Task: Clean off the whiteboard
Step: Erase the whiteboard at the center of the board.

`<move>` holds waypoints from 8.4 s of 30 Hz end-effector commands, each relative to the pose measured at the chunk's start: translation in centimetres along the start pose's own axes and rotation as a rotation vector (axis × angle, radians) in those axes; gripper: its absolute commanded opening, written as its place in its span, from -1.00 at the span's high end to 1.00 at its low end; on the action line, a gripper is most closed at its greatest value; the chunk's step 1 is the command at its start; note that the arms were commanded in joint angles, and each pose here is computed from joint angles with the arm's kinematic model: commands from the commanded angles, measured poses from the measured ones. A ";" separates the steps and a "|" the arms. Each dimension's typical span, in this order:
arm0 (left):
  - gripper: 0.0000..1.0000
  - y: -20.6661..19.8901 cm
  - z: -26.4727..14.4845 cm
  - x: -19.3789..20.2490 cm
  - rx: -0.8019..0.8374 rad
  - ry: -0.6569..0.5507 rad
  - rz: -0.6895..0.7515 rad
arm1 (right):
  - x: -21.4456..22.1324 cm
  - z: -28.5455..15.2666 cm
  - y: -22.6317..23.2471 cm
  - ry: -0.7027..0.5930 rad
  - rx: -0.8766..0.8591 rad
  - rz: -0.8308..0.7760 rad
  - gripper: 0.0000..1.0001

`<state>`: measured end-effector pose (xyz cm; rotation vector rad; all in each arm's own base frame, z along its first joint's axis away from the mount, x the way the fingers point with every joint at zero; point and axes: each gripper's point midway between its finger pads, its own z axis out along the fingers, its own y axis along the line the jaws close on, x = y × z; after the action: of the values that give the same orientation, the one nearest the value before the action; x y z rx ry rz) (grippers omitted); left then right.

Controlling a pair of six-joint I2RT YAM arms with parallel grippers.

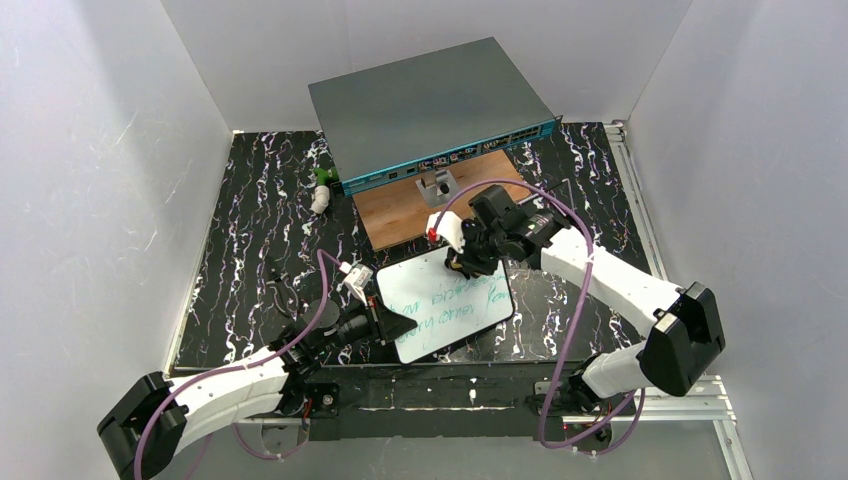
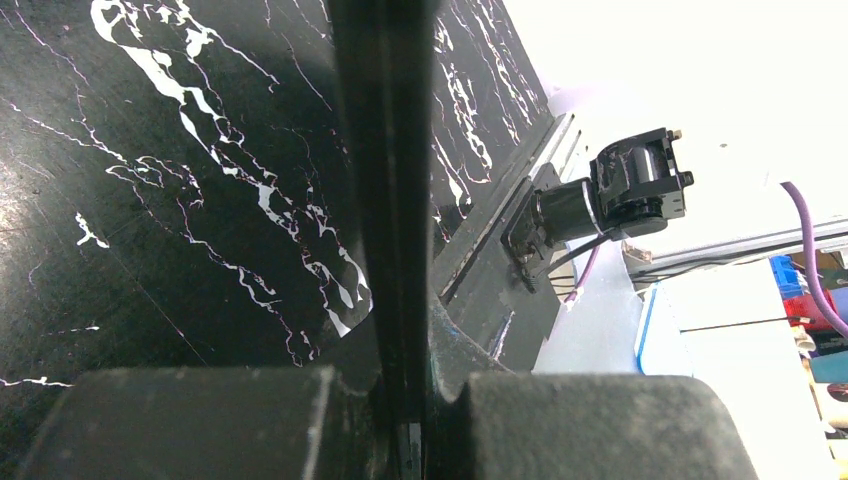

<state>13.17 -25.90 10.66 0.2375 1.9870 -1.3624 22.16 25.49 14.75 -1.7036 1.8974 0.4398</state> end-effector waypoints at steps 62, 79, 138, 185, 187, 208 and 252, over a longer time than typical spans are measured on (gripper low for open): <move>1.00 -1.7 0.2 -1.6 0.055 -0.053 0.043 | 2.4 1.3 3.6 0.060 -0.025 -0.201 0.97; 1.00 -1.9 0.3 -1.7 0.060 -0.049 0.040 | 2.9 0.0 -5.8 0.142 0.355 -0.016 0.97; 1.00 -1.8 0.1 -1.6 0.068 -0.061 0.047 | 5.7 0.5 -7.1 0.193 0.410 0.062 0.97; 1.00 -2.1 0.1 -1.8 0.076 -0.056 0.048 | 2.6 -0.8 -9.0 0.122 0.348 0.120 0.97; 1.00 -2.1 0.1 -1.7 0.076 -0.055 0.047 | 2.9 -0.7 -9.4 0.129 0.362 0.127 0.97; 1.00 -2.2 0.2 -1.8 0.078 -0.053 0.043 | 2.0 -1.6 -9.8 0.086 0.355 0.164 0.97; 1.00 -2.2 0.1 -1.7 0.084 -0.056 0.048 | 5.1 1.2 -1.7 0.120 0.015 0.050 0.97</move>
<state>13.66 -25.58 10.45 0.1710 2.0045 -1.3476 26.11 19.99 10.58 -1.6110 2.1079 0.2061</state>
